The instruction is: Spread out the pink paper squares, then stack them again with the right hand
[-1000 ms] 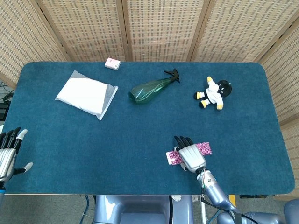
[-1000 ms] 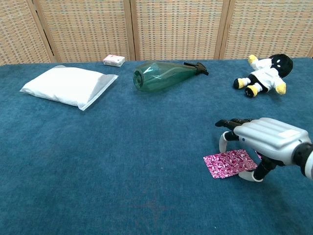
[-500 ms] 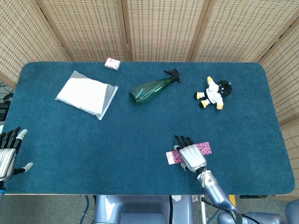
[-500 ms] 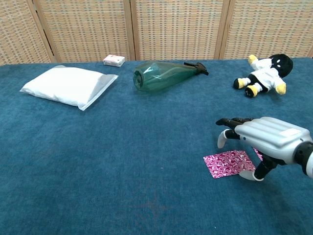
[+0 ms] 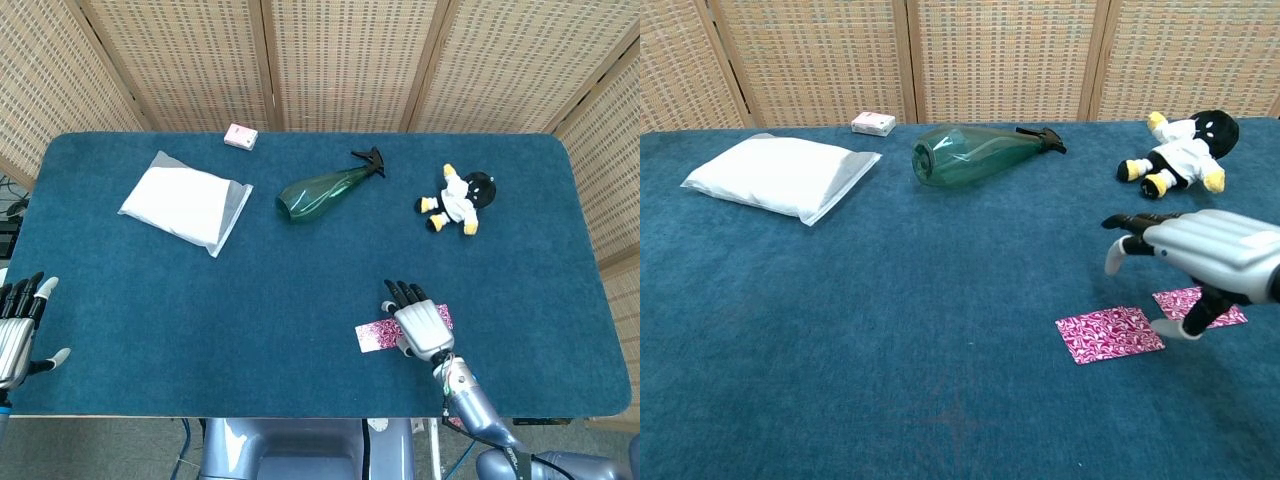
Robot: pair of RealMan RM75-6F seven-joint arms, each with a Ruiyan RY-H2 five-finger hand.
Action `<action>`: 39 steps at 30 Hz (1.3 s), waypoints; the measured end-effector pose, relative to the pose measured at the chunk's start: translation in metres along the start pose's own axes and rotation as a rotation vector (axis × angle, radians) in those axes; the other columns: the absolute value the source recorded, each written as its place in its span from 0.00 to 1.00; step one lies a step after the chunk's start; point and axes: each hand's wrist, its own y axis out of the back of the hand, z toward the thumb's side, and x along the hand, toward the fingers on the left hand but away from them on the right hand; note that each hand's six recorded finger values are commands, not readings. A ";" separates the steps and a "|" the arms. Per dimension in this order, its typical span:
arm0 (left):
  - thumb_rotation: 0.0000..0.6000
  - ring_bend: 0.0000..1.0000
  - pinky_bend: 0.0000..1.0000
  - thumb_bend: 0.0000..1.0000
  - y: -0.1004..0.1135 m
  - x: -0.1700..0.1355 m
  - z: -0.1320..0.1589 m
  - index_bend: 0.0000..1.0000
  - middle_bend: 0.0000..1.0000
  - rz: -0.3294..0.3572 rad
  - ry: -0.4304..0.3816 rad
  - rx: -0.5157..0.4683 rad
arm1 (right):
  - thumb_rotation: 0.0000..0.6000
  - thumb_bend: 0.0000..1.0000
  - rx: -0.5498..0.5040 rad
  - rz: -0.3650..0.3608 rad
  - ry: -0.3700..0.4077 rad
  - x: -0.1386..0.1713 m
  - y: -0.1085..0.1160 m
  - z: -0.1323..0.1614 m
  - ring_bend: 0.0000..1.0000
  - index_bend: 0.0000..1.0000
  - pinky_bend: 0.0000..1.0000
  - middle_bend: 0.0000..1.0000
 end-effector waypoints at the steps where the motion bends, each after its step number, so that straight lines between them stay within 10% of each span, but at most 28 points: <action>1: 1.00 0.00 0.00 0.15 0.000 0.000 0.000 0.00 0.00 0.000 0.000 0.000 | 1.00 0.31 0.007 -0.004 -0.006 -0.001 0.001 -0.006 0.00 0.26 0.11 0.01; 13: 1.00 0.00 0.00 0.15 0.000 0.000 0.000 0.00 0.00 -0.001 0.004 0.006 | 1.00 0.31 0.072 0.066 -0.027 -0.003 -0.008 -0.059 0.00 0.26 0.11 0.01; 39: 1.00 0.00 0.00 0.15 0.000 0.000 0.000 0.00 0.00 0.001 0.006 0.008 | 1.00 0.31 0.100 0.101 -0.008 -0.003 -0.029 -0.070 0.00 0.26 0.11 0.01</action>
